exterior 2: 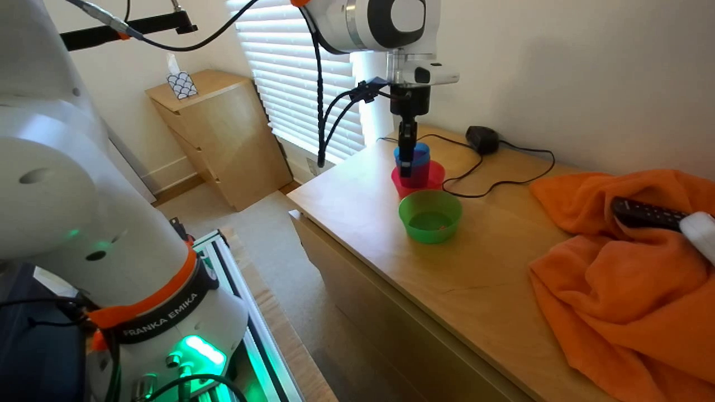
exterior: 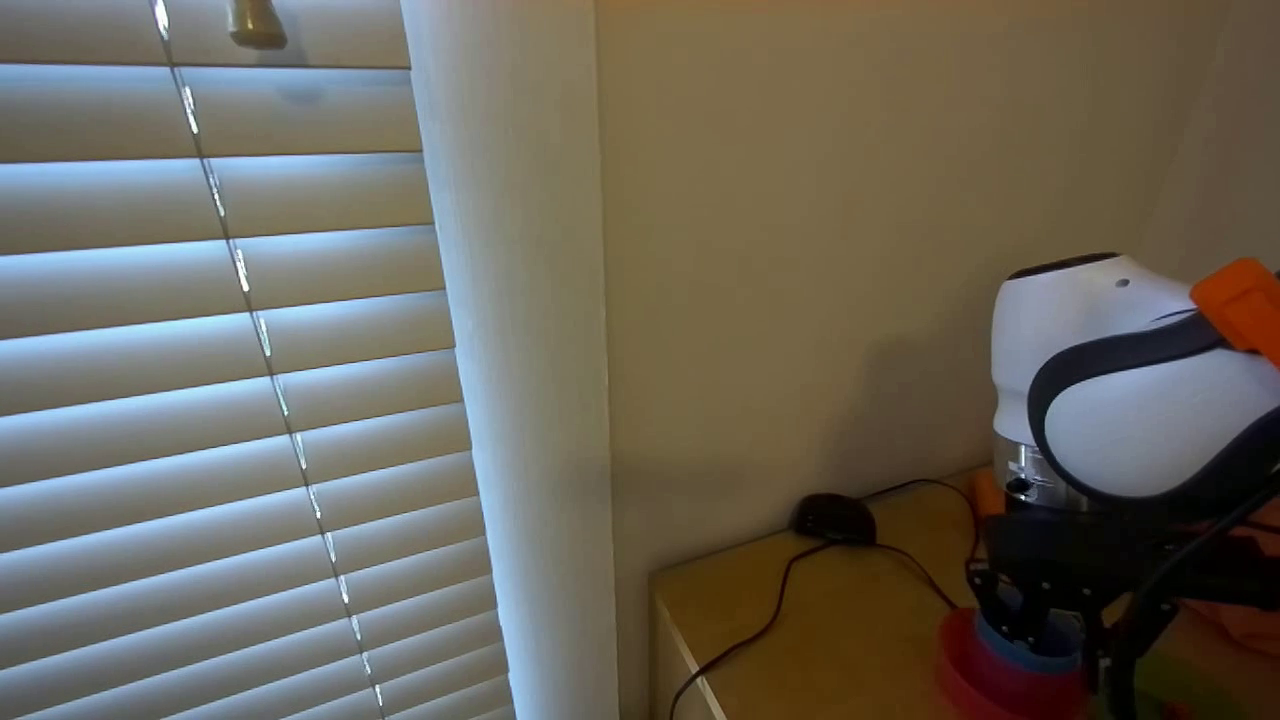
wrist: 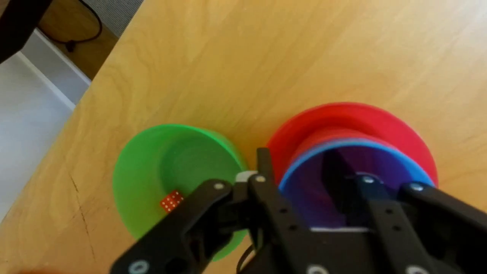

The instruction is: Pick up the stacked cups from the pink bowl and put them on top of the chest of drawers

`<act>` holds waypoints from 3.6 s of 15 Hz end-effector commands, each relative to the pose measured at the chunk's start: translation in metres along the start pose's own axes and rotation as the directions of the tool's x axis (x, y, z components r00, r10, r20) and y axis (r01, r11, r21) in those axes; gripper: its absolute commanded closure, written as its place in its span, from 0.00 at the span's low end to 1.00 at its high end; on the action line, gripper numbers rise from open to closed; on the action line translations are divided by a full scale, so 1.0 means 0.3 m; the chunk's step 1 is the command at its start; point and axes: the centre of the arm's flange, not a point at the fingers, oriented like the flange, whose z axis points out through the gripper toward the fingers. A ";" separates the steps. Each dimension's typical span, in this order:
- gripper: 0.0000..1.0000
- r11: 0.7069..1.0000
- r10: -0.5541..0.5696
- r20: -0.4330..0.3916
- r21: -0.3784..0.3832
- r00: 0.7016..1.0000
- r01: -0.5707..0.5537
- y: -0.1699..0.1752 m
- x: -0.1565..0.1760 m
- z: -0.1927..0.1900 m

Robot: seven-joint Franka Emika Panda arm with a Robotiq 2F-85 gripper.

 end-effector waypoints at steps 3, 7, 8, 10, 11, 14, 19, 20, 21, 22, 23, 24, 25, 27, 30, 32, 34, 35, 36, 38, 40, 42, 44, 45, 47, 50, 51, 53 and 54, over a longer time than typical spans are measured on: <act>1.00 0.998 0.029 -0.041 0.057 0.999 -0.026 0.015 -0.038 -0.041; 0.99 0.991 0.009 -0.105 0.133 0.994 0.005 0.104 -0.120 -0.272; 0.98 0.986 -0.001 -0.132 0.163 0.991 0.023 0.123 -0.139 -0.341; 0.98 0.979 0.025 -0.212 0.202 0.977 0.019 0.166 -0.162 -0.476; 0.98 0.976 0.099 -0.254 0.212 0.962 -0.045 0.188 -0.138 -0.543; 0.98 0.940 0.274 -0.217 0.265 0.937 -0.213 0.200 0.061 -0.579; 0.98 0.874 0.448 -0.047 0.236 0.893 -0.426 0.303 0.296 -0.414; 0.98 0.858 0.480 -0.017 0.220 0.877 -0.465 0.319 0.312 -0.364; 0.98 0.837 0.515 0.013 0.209 0.857 -0.506 0.347 0.311 -0.320; 0.98 0.814 0.549 0.045 0.199 0.835 -0.546 0.368 0.309 -0.286; 0.98 0.789 0.572 0.092 0.209 0.815 -0.577 0.401 0.289 -0.292; 0.98 0.764 0.592 0.134 0.220 0.795 -0.606 0.412 0.269 -0.306; 0.93 0.813 0.544 0.062 0.210 0.837 -0.543 0.374 0.315 -0.274; 0.93 0.790 0.567 0.100 0.215 0.818 -0.574 0.385 0.310 -0.283; 0.98 0.791 0.572 0.121 0.180 0.811 -0.585 0.375 0.378 -0.255; 0.98 0.857 0.483 0.086 0.159 0.871 -0.491 0.421 0.438 -0.205; 0.98 0.898 0.398 0.082 0.166 0.913 -0.407 0.470 0.470 -0.159; 0.98 0.918 0.343 0.076 0.184 0.936 -0.351 0.504 0.491 -0.144; 0.98 0.934 0.294 0.080 0.190 0.953 -0.304 0.526 0.506 -0.130; 0.98 0.957 0.204 0.064 0.198 0.977 -0.213 0.565 0.537 -0.098; 0.98 0.969 0.152 0.047 0.191 0.987 -0.158 0.583 0.559 -0.071; 0.98 0.970 0.144 0.055 0.187 0.988 -0.152 0.569 0.568 -0.053; 0.98 0.976 0.089 0.045 0.197 0.995 -0.096 0.549 0.561 -0.054; 0.98 0.977 0.074 0.036 0.200 0.997 -0.079 0.543 0.558 -0.052; 0.98 0.978 0.052 0.009 0.200 0.999 -0.053 0.534 0.553 -0.046; 0.98 0.975 0.037 -0.022 0.218 0.999 -0.032 0.530 0.559 -0.033; 0.98 0.975 0.031 -0.026 0.223 0.999 -0.025 0.527 0.565 -0.021; 0.98 0.973 0.030 -0.015 0.230 0.999 -0.026 0.522 0.580 0.007; 0.98 0.972 0.033 -0.004 0.233 0.999 -0.031 0.521 0.585 0.021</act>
